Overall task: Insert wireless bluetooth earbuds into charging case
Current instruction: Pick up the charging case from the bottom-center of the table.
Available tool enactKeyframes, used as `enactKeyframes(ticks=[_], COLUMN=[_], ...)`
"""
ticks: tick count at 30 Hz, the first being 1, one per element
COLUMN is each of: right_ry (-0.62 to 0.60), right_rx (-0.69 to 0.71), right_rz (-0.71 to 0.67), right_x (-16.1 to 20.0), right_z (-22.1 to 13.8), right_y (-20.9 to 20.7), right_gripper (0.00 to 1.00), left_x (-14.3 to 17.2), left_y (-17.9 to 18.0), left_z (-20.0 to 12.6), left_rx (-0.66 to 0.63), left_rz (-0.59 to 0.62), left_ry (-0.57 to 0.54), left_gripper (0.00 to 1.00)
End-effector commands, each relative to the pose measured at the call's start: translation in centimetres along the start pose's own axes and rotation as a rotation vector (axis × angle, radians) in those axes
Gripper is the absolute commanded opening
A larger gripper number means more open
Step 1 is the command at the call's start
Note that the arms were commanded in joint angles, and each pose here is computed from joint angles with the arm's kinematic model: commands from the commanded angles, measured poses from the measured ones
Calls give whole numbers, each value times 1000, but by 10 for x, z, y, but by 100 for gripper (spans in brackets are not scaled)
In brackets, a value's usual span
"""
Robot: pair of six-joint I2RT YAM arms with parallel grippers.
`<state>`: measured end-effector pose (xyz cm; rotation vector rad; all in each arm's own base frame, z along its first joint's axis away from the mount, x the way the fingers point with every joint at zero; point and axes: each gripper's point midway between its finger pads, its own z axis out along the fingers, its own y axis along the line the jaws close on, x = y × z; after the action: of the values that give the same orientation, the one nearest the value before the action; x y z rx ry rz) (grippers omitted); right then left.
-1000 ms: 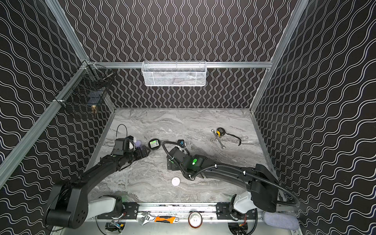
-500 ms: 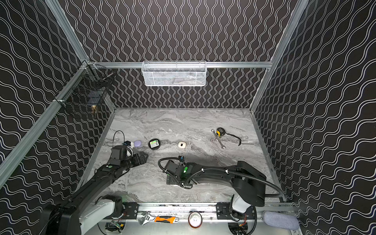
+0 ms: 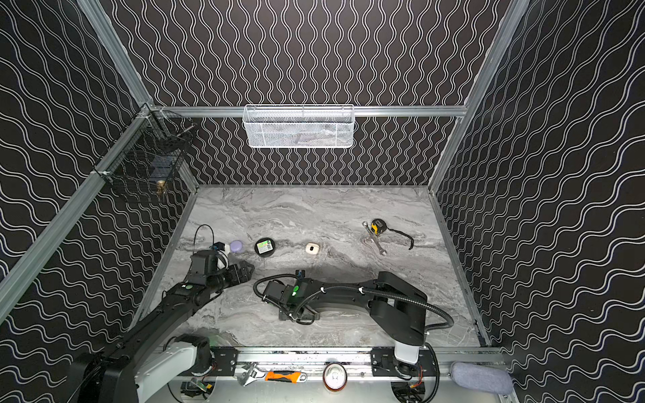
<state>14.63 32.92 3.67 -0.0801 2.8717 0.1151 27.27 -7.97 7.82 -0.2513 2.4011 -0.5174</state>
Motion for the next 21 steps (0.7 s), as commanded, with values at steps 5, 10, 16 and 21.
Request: enactKeyframes(ticks=[5, 10, 16, 21], right_ry=[20, 14, 23, 15], right_rx=[52, 62, 63, 53], right_rz=[-5, -13, -7, -3], right_x=[7, 5, 10, 9], right_z=[14, 19, 26, 26], right_y=[-8, -8, -12, -11], right_gripper=[76, 69, 66, 66], left_x=[0, 1, 1, 0], left_y=[-2, -3, -2, -3], left_z=[-1, -1, -2, -2], left_rx=[2, -3, -6, -5], left_rz=[29, 33, 35, 36], left_ry=[-11, -11, -16, -14], left_gripper=[93, 93, 93, 93])
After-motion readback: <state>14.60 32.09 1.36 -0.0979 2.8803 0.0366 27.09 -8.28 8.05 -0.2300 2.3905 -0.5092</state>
